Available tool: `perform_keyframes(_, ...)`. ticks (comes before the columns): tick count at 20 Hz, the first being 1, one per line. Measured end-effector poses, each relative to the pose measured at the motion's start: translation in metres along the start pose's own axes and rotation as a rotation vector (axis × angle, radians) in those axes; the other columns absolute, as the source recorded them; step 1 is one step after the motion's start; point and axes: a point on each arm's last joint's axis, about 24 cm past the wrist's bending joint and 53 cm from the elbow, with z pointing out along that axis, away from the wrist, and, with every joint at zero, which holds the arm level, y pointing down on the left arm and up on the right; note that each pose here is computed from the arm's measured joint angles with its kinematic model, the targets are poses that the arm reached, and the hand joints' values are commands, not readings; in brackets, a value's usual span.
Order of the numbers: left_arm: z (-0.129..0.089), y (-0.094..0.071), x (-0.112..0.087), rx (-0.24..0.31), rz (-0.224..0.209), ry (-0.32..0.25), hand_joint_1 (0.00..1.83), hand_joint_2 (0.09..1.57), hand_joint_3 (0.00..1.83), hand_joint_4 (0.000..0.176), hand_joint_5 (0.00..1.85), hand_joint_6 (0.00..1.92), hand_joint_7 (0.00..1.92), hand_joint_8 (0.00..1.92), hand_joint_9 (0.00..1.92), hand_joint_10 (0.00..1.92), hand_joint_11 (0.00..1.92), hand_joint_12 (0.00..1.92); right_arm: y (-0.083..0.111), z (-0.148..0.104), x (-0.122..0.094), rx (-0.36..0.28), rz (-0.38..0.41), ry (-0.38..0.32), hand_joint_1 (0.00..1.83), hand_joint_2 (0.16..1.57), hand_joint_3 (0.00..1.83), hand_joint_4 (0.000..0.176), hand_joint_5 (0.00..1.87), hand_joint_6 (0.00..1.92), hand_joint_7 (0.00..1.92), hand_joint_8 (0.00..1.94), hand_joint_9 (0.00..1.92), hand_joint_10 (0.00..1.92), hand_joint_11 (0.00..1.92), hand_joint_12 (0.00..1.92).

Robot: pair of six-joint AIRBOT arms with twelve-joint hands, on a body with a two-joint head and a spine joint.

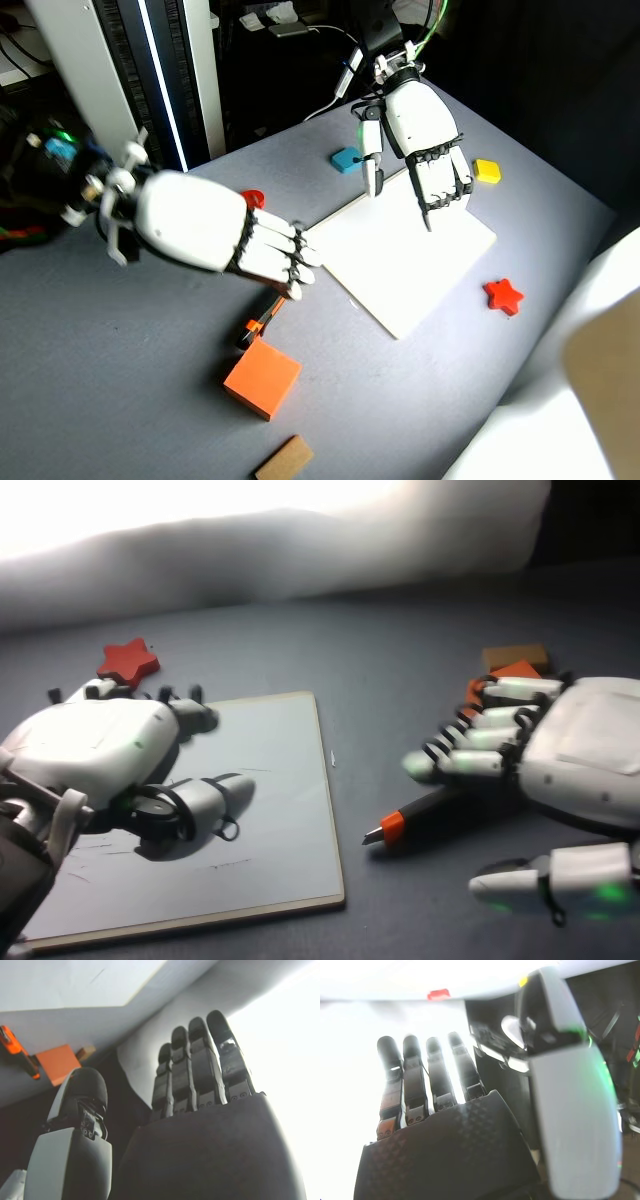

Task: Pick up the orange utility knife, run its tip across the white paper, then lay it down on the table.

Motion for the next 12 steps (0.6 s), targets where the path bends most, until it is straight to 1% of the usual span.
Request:
perform_keyframes(1,-0.001,-0.006,0.001,0.014,-0.001,0.003,0.42,1.31,0.0,0.0,0.76,0.13,0.81,0.46,0.61,1.07,0.27,1.73,0.003,-0.008,-0.002,0.006,0.01,-0.004,0.19,1.25,0.0,0.0,0.68,0.65,0.8,0.66,0.53,1.17,0.1,1.75)
perform_keyframes(2,-0.001,-0.01,0.001,0.023,-0.003,0.004,0.39,1.34,0.0,0.0,0.82,0.25,0.78,0.94,0.62,1.38,0.36,1.85,0.004,-0.015,-0.004,0.014,0.015,-0.01,0.15,1.31,0.01,0.0,0.76,0.81,0.88,0.87,0.65,1.32,0.27,1.86)
perform_keyframes(3,-0.002,-0.012,0.001,0.03,-0.001,0.004,0.31,1.39,0.01,0.0,0.74,0.98,0.84,1.39,0.77,1.68,0.57,1.92,0.003,-0.024,-0.005,0.027,0.011,-0.011,0.06,1.38,0.01,0.0,0.88,1.01,1.06,1.02,0.84,1.5,0.5,1.92)
perform_keyframes(4,-0.001,-0.011,0.001,0.028,-0.001,0.004,0.28,1.41,0.01,0.0,0.79,1.13,0.88,1.56,0.86,1.8,0.71,1.92,0.002,-0.028,-0.005,0.035,0.01,-0.012,0.01,1.42,0.01,0.0,0.88,1.22,1.08,1.28,0.92,1.76,0.71,1.92)
perform_keyframes(5,-0.001,-0.011,0.001,0.026,-0.002,0.004,0.28,1.41,0.01,0.0,0.79,1.13,0.88,1.56,0.86,1.8,0.71,1.92,0.0,-0.031,-0.006,0.044,0.011,-0.013,0.01,1.42,0.01,0.0,0.88,1.22,1.08,1.28,0.92,1.76,0.71,1.92)
perform_keyframes(6,-0.001,-0.011,0.001,0.025,-0.003,0.004,0.23,1.44,0.02,0.0,0.84,1.26,0.99,1.67,0.99,1.87,0.85,1.92,-0.002,-0.036,-0.009,0.055,0.009,-0.018,0.0,1.47,0.02,0.0,0.95,1.31,1.14,1.45,1.03,1.86,0.88,1.92)
perform_keyframes(7,-0.002,-0.011,0.001,0.028,0.0,0.003,0.28,1.47,0.02,0.0,0.87,1.51,1.14,1.79,1.19,1.92,1.05,1.92,-0.003,-0.041,-0.011,0.064,0.011,-0.025,0.09,1.54,0.03,0.0,0.99,1.46,1.21,1.62,1.16,1.92,1.1,1.92)
perform_keyframes(8,-0.002,-0.012,0.0,0.031,0.001,0.002,0.31,1.5,0.02,0.0,0.92,1.76,1.21,1.87,1.28,1.92,1.14,1.92,-0.005,-0.045,-0.013,0.073,0.01,-0.029,0.25,1.56,0.03,0.0,0.99,1.68,1.2,1.77,1.2,1.92,1.19,1.92)
perform_keyframes(9,-0.002,-0.013,0.001,0.033,0.001,0.005,0.33,1.52,0.03,0.0,0.97,1.89,1.25,1.91,1.34,1.92,1.2,1.92,-0.006,-0.048,-0.015,0.081,0.007,-0.032,0.34,1.57,0.03,0.0,0.99,1.79,1.2,1.83,1.21,1.92,1.22,1.92)
perform_keyframes(10,-0.004,-0.015,0.004,0.036,-0.001,0.011,0.41,1.52,0.02,0.0,1.05,1.91,1.29,1.92,1.38,1.92,1.25,1.92,-0.007,-0.051,-0.018,0.087,0.005,-0.039,0.4,1.57,0.04,0.0,0.97,1.84,1.19,1.86,1.21,1.92,1.24,1.92)
perform_keyframes(11,-0.004,-0.015,0.005,0.038,-0.002,0.016,0.41,1.52,0.02,0.0,1.05,1.91,1.29,1.92,1.38,1.92,1.25,1.92,-0.007,-0.053,-0.02,0.09,0.002,-0.046,0.4,1.57,0.04,0.0,0.97,1.84,1.19,1.86,1.21,1.92,1.24,1.92)
perform_keyframes(12,-0.005,-0.016,0.008,0.041,0.001,0.024,0.46,1.51,0.02,0.0,1.08,1.92,1.31,1.92,1.4,1.92,1.34,1.92,-0.006,-0.056,-0.024,0.09,0.002,-0.059,0.41,1.57,0.03,0.0,0.96,1.87,1.17,1.89,1.21,1.92,1.23,1.92)
